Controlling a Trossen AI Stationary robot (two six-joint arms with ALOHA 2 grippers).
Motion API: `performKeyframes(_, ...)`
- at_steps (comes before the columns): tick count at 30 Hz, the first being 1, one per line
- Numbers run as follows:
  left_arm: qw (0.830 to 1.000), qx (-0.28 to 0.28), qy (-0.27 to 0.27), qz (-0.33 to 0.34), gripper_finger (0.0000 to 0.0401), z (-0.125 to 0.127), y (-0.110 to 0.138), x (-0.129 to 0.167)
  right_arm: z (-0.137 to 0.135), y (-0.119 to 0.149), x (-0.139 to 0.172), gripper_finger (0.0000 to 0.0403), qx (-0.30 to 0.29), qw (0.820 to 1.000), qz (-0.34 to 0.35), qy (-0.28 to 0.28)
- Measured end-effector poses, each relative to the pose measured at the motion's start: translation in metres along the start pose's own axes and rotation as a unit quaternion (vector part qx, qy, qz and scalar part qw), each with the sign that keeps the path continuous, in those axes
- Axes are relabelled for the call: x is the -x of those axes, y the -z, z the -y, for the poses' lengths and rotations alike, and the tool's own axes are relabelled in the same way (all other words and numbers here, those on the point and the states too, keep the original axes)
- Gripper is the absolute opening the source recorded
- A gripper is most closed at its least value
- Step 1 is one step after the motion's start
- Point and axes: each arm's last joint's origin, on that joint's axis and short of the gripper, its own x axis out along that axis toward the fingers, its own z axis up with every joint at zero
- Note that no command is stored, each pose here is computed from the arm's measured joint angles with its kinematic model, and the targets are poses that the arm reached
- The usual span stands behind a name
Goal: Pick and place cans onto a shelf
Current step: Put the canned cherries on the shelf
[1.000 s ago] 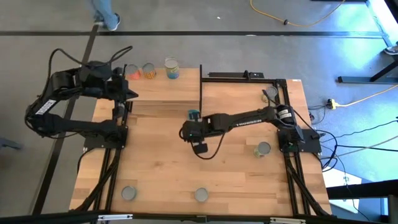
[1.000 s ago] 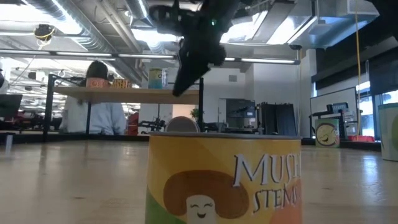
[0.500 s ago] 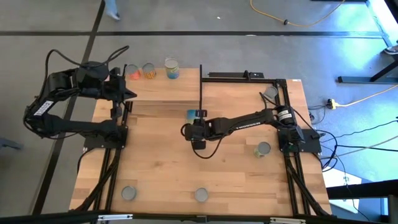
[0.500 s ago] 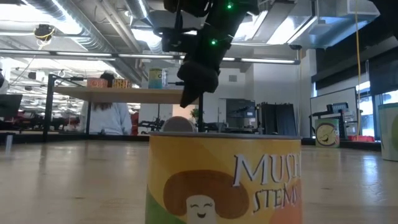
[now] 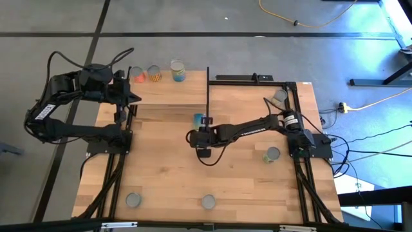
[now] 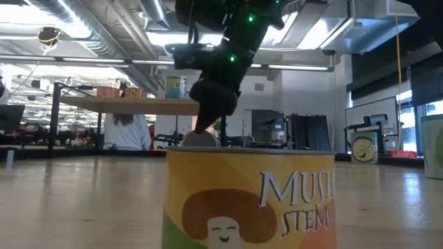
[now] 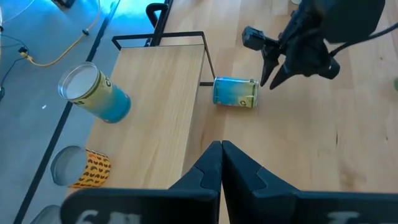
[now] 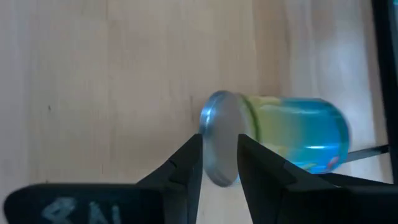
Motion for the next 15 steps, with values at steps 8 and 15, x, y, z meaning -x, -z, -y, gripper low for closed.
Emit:
performKeyframes(8, 1.0, 0.0, 0.0, -0.002, 0.0, 0.0001, 0.0004, 0.0, -0.0017, 0.0019, -0.0082, 0.0101, 0.002, 0.999, -0.006, 0.039)
performKeyframes(15, 1.0, 0.0, 0.0, -0.002, 0.0, 0.0001, 0.0004, 0.0, -0.0026, 0.0018, -0.0077, 0.0101, 0.007, 0.999, -0.006, 0.039)
